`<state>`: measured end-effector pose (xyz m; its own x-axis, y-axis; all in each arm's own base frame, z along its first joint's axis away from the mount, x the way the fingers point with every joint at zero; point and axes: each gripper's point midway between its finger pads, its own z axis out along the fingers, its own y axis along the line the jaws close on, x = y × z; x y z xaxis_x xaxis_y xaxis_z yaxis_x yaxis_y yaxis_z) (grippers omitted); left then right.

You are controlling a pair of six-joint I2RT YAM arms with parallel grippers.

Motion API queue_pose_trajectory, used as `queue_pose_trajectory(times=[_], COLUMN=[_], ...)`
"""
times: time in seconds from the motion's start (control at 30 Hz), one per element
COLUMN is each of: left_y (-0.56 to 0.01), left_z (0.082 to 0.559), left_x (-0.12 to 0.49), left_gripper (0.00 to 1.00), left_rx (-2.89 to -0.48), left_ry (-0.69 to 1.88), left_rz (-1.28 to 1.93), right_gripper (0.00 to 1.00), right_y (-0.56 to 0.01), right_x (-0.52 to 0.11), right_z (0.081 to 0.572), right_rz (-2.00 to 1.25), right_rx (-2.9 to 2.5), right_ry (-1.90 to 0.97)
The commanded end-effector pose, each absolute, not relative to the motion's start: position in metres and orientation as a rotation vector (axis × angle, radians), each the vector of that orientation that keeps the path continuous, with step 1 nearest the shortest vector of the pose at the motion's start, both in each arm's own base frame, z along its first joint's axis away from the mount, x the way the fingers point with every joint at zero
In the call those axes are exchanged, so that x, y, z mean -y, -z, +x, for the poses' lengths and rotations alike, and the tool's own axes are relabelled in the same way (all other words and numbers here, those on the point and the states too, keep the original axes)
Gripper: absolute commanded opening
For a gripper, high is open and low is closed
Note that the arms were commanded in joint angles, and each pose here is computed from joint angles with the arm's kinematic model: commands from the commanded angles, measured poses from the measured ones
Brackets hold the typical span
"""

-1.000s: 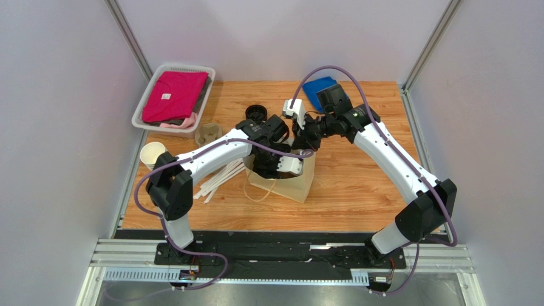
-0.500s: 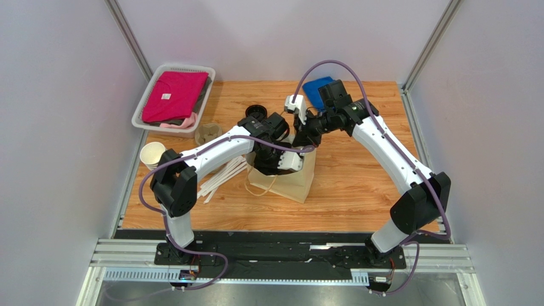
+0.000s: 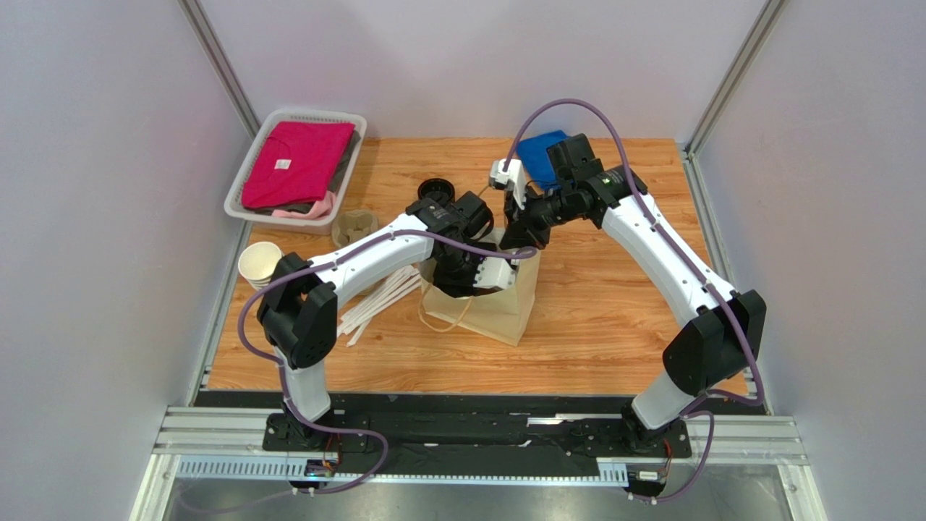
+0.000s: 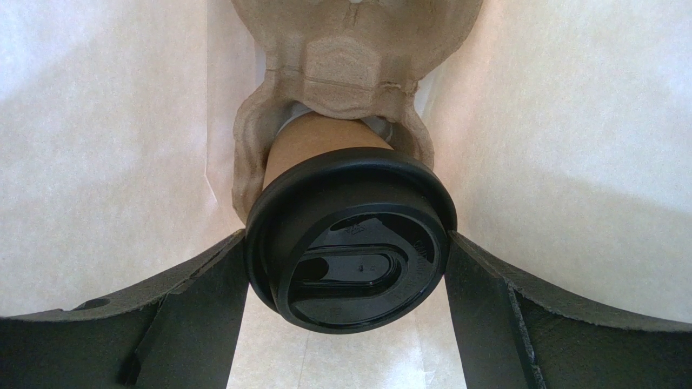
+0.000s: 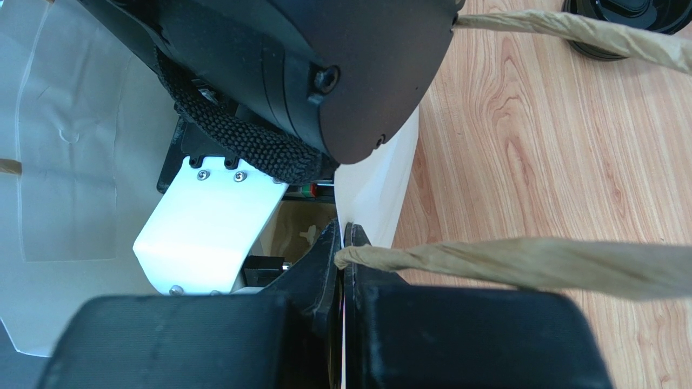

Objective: Pack the takeout coffee

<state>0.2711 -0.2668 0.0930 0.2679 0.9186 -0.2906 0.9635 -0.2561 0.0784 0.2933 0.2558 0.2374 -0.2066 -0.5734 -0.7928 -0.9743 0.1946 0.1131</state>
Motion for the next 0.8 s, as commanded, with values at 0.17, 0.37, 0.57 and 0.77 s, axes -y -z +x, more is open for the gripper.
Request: queue_pose_trajectory(times=[0.17,0.37,0.57,0.77], left_y=[-0.047,-0.076,-0.086,-0.092], left_z=[0.277,0.285,0.285,0.29], left_x=[0.252,0.264,0.266,0.268], left_gripper=[0.33,0.52,0.75,0.96], left_rx=[-1.882,-1.842,-1.819,-1.81], left_ry=[0.234,0.214,0.192,0.155], left_rz=[2.34,2.289,2.278,2.249], right_gripper=[0.0,0.0,0.0,0.0], right_y=[-0.234,-0.236,-0.24,-0.243], right_x=[-0.254,-0.254,-0.253,-0.252], right_z=[0.287,0.289,0.295,0.297], right_rz=[-1.467,-1.462,-1.453,-1.451], right_rx=[-1.876,-1.876,-1.866,-1.858], right_ry=[-0.878,-0.872,-0.831,-0.81])
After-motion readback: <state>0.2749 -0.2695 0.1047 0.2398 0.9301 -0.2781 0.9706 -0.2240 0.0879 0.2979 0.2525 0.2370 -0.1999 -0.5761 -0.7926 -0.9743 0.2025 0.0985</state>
